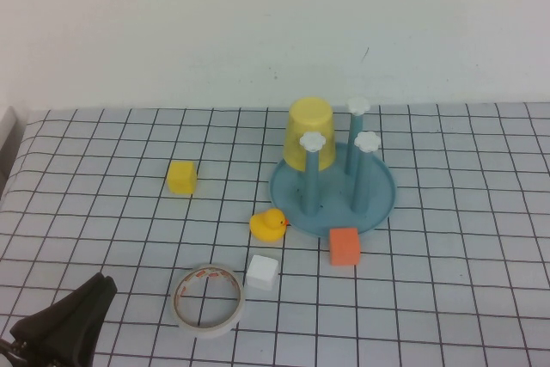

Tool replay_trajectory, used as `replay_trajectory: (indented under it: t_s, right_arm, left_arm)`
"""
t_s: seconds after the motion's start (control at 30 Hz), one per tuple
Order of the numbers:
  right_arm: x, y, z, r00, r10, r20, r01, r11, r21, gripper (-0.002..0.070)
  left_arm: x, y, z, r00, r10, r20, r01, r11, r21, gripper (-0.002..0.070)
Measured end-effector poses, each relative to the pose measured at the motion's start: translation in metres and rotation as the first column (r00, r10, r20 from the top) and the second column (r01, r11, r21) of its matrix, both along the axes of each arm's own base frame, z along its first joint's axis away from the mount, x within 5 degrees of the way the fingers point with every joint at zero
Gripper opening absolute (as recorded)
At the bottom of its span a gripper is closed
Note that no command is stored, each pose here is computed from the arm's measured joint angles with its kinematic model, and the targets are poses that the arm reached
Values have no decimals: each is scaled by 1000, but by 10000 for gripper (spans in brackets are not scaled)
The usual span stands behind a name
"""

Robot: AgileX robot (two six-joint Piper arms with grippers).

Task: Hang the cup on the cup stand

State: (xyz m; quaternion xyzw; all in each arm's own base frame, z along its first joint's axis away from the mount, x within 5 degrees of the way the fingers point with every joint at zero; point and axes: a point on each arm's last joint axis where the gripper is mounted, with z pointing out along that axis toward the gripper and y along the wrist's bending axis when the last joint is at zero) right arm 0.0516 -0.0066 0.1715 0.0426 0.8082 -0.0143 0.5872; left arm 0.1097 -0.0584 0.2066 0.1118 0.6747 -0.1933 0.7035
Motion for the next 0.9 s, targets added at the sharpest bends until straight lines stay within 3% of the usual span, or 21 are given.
replay_trajectory:
  t_s: [0.33,0.47,0.7,0.9]
  right_arm:
    - [0,0,0,1000,0,0,0,1000,0,-1]
    - [0,0,0,1000,0,0,0,1000,0,-1]
    - [0,0,0,1000,0,0,0,1000,-1,-1]
    - [0,0,0,1000,0,0,0,1000,-1,-1]
  left_arm:
    - [2,6,-13,993,78,-89,-64,986,156,-2]
    - [1,10,-13,989,109,-98,-92,982,164,-1]
    - [-15,28,6,988,141,66,-150,976,161,-2]
    - [-31,42,-4,974,223,-37,-212,959,190,-2]
